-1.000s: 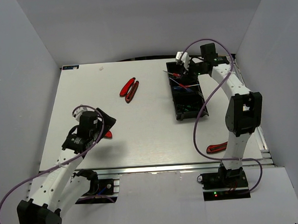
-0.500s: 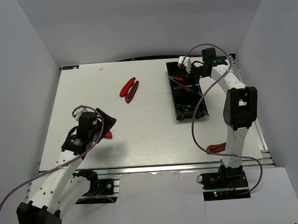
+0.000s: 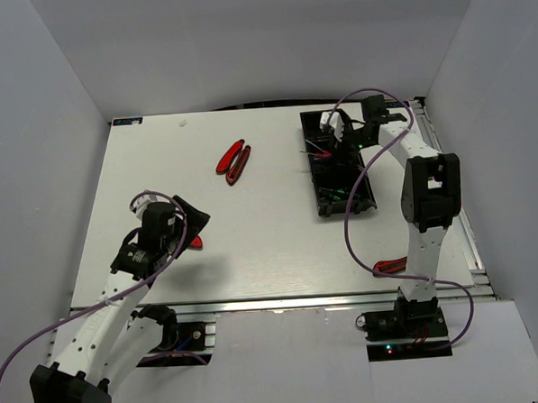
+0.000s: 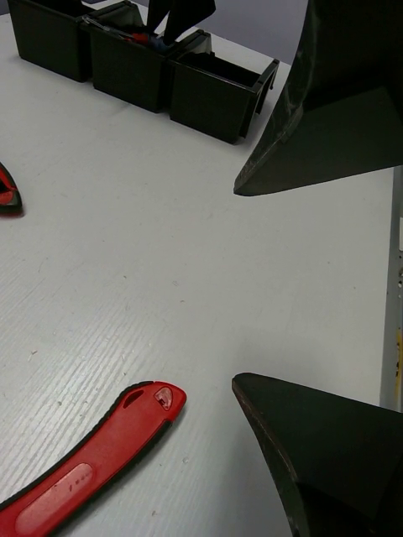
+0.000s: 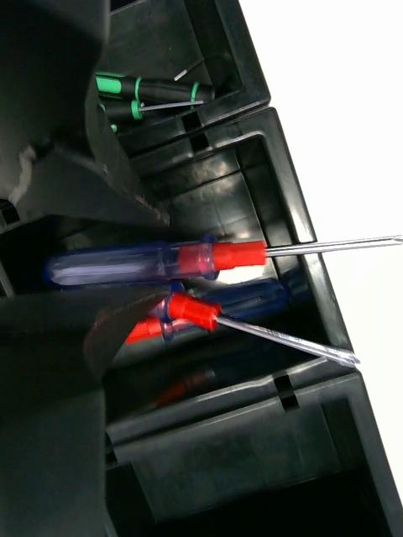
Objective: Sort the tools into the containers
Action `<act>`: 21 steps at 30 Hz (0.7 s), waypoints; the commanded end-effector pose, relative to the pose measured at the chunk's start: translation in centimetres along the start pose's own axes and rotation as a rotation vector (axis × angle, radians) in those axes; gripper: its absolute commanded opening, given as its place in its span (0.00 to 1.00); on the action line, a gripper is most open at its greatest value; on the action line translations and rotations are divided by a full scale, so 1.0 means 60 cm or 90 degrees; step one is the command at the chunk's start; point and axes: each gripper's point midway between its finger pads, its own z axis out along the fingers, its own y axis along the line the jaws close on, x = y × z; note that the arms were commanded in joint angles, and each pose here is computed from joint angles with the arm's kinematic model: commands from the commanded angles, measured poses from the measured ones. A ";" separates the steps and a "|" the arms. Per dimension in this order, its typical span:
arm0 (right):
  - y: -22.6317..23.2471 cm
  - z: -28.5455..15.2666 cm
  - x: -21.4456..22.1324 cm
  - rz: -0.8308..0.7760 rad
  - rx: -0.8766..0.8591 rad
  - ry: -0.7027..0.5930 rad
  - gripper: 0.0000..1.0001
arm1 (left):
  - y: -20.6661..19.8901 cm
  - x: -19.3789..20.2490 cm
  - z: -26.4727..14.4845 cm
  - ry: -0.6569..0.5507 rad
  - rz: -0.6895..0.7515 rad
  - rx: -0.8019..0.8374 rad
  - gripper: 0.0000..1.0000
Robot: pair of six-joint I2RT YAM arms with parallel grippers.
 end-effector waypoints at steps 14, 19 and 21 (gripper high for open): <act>-0.005 -0.026 -0.036 -0.012 0.008 -0.031 0.47 | -0.001 -0.001 -0.002 -0.002 0.002 0.003 0.98; 0.021 -0.061 -0.099 -0.015 -0.028 -0.070 0.50 | -0.001 -0.005 -0.001 -0.002 0.016 -0.010 0.98; 0.059 -0.065 -0.110 -0.021 -0.072 -0.069 0.53 | -0.001 -0.005 0.002 0.001 0.022 -0.016 0.98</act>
